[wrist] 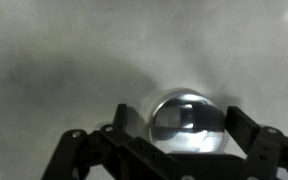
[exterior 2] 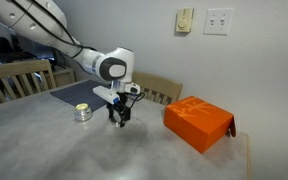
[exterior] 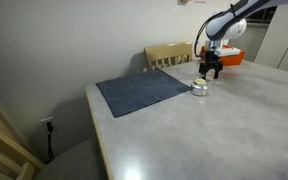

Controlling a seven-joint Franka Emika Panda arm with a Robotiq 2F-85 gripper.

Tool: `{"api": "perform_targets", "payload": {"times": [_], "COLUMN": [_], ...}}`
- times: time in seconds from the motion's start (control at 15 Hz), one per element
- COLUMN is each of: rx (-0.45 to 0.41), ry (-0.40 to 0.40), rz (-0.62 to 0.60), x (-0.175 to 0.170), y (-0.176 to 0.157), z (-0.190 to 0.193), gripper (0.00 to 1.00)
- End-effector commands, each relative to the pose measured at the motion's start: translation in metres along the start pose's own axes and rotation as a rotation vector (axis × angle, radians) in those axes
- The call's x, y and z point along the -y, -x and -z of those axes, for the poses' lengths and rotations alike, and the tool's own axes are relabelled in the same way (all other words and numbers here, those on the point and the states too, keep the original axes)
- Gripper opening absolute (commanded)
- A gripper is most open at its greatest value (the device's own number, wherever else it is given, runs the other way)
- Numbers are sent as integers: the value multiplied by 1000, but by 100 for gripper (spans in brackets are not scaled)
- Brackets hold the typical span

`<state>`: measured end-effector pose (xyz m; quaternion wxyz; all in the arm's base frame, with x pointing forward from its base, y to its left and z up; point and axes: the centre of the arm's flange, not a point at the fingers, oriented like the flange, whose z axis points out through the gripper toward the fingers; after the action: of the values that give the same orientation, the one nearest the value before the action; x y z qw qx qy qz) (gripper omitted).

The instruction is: Put the silver lid on the silver bottle

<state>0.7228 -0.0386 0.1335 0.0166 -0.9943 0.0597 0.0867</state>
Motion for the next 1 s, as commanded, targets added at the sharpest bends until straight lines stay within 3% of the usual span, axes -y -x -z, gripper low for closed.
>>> {"api": "perform_targets", "payload": {"times": [0.0, 0.27, 0.33, 0.4, 0.53, 0.8, 0.93], "rx": [-43, -42, -36, -32, -33, -28, -19], "ry": [13, 18, 15, 15, 18, 23, 33], "rz": [17, 12, 3, -1, -9, 1, 10], "x": [7, 10, 11, 10, 11, 13, 16], "y": [-17, -19, -17, -17, -16, -20, -19], "z": [-7, -10, -9, -9, -7, -4, -7], "gripper": [100, 100, 95, 73, 69, 44, 44]}}
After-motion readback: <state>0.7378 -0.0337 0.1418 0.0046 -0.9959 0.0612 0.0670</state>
